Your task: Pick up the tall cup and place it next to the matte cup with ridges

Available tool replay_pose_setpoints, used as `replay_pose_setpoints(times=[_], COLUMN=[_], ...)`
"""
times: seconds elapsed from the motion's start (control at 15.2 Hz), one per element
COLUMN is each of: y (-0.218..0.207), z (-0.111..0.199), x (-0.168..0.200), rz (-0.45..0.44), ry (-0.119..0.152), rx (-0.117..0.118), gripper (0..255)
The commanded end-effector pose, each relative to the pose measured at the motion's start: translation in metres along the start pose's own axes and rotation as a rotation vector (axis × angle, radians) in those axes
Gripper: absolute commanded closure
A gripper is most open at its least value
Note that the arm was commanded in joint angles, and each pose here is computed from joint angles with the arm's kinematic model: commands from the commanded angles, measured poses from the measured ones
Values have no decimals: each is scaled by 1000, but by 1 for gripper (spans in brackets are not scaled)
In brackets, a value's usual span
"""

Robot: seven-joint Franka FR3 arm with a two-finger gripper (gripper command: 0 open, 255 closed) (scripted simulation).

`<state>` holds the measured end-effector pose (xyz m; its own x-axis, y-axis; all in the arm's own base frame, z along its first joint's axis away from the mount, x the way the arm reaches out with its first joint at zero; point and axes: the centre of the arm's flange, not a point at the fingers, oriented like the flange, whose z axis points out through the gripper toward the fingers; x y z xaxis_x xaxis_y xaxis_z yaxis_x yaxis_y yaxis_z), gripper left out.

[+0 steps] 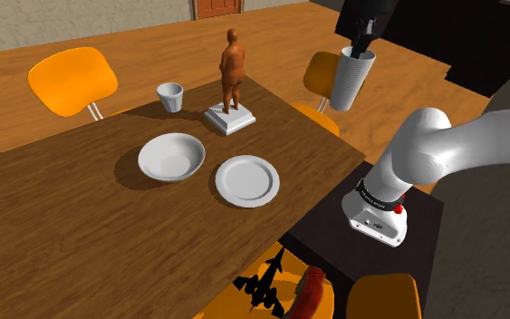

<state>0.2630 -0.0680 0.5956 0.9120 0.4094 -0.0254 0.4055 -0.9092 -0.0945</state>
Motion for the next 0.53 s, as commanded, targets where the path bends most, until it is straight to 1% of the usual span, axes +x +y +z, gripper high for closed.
replay_pose_setpoints(times=[0.0, 0.46], y=[-1, -8], z=[4, 13], x=[24, 116], rz=[0, 0], ry=[1, 1], rx=[0, 0], gripper=[255, 255])
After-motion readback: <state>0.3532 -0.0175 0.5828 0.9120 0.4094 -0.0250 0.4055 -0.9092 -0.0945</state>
